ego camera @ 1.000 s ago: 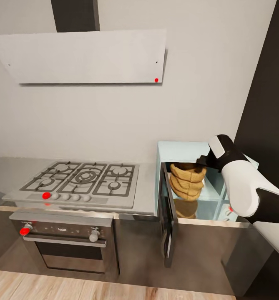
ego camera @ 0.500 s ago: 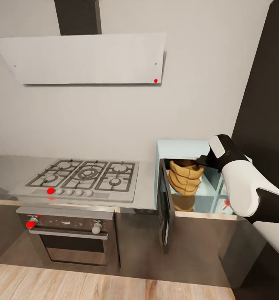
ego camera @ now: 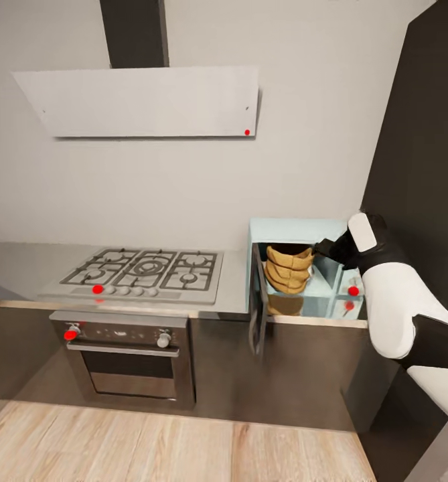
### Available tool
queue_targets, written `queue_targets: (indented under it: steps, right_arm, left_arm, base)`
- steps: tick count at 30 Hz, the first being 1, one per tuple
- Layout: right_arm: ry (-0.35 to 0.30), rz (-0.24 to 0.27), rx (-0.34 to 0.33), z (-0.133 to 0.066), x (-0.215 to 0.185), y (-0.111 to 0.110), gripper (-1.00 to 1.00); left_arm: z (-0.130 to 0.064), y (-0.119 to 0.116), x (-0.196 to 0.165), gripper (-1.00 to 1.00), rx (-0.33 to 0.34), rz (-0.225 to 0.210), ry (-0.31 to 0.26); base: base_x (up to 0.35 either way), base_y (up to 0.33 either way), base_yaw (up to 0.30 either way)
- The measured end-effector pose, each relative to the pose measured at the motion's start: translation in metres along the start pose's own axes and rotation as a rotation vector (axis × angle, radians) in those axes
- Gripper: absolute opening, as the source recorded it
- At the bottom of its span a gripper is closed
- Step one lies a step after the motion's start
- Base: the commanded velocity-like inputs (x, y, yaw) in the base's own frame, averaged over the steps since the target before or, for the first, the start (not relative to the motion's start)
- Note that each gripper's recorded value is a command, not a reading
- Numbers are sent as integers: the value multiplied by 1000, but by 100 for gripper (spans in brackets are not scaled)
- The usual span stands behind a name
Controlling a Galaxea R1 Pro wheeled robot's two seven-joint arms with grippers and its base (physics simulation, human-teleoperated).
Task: In the kitchen, take the popcorn bag from the countertop, put it into the microwave, and heat it until the popcorn is cooked so the cooked popcorn ends up inside the bag.
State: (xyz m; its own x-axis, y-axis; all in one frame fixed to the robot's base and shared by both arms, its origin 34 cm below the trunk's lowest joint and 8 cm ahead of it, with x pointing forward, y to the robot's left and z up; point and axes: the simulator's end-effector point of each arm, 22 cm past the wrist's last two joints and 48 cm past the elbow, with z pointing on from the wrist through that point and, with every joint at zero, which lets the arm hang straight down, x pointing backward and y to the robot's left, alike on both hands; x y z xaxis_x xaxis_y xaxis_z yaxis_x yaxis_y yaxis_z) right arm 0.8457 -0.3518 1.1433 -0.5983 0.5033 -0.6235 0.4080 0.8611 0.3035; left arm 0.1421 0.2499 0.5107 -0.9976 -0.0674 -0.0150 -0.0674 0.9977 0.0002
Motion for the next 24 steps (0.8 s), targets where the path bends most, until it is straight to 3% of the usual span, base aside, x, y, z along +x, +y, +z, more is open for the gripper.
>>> queue_targets:
  steps: [5, 10, 18, 22, 24]
  right_arm:
    - [85, -65, 77, 43, 70, -28, 100]
    - [84, -164, 72, 54, 113, -8, 100]
    - [77, -194, 63, 54, 121, 1, 100]
    - [57, -355, 30, 60, 153, 19, 100]
    - [31, -425, -53, 63, 182, 38, 100]
  left_arm:
    - [0, 0, 0, 100, 0, 0, 0]
    - [0, 0, 0, 100, 0, 0, 1]
    - [0, 0, 0, 100, 1, 0, 1]
    - [0, 0, 0, 100, 1, 0, 1]
    - [0, 0, 0, 100, 1, 1, 1]
  base:
    - [-68, 0, 0]
    - [-3, 0, 0]
    - [0, 0, 0]
    - [0, 0, 0]
    - [0, 0, 0]
